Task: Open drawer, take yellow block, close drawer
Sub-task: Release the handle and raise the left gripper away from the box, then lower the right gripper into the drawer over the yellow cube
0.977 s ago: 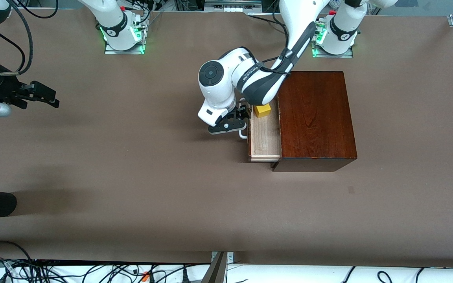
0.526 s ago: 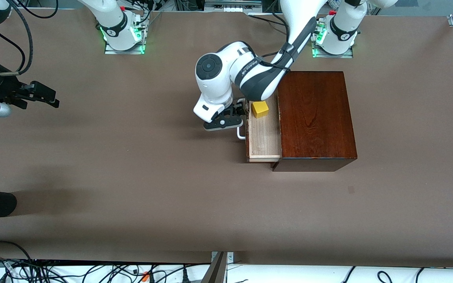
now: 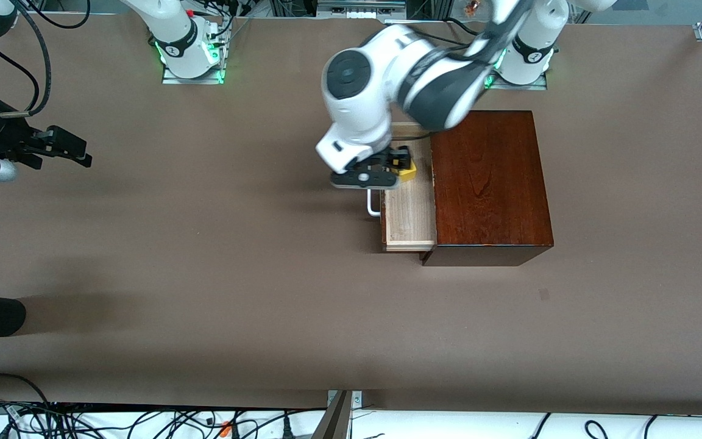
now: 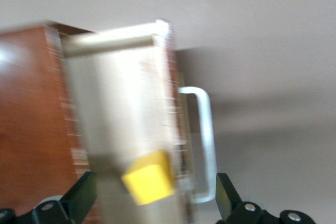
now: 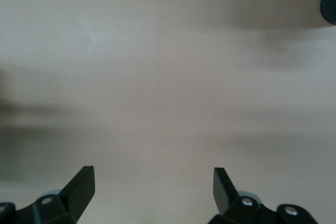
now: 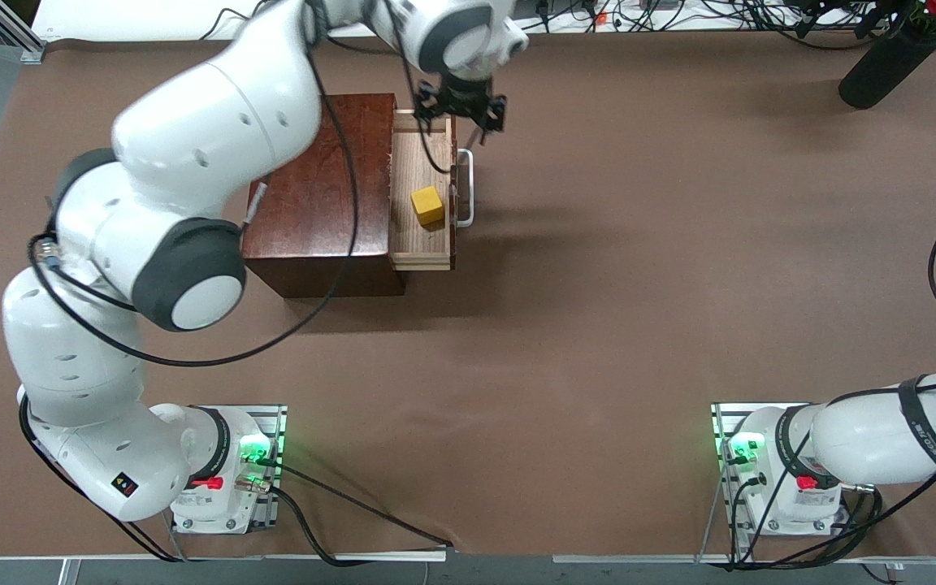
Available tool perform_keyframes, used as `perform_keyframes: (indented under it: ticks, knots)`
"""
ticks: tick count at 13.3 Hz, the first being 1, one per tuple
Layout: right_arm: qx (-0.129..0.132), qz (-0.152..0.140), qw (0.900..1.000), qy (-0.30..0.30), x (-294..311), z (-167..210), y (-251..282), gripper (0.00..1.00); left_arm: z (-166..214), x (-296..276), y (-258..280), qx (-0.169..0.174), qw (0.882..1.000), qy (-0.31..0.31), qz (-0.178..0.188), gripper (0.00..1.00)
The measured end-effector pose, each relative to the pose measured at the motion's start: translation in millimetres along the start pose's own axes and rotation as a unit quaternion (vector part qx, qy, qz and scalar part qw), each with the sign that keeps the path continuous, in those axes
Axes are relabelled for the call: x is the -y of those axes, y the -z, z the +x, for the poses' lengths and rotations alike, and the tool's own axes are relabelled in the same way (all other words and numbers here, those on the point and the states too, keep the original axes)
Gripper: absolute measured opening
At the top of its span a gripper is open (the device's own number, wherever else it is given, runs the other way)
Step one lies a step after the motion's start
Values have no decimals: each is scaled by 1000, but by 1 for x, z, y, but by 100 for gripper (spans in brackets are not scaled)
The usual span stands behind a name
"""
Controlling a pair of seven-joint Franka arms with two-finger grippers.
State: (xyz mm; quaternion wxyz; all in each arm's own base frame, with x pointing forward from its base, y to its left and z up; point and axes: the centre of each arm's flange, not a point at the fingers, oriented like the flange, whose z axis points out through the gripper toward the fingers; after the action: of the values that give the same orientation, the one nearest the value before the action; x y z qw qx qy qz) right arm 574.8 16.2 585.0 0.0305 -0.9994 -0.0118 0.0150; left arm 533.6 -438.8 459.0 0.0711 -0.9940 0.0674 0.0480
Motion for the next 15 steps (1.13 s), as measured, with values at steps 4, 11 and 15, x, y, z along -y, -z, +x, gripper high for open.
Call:
perform_keyframes:
  ticks: [4, 11, 15]
  knots:
    - [0, 1, 1000, 5, 6, 0, 0, 100, 14, 159, 70, 20, 998, -49, -30, 100]
    - [-11, 26, 993, 118, 143, -13, -5, 100, -10, 356, 97, -14, 998, 26, -59, 100]
    - [-19, 33, 976, 216, 252, -46, -13, 100, -48, 389, 85, -47, 997, 12, -59, 100]
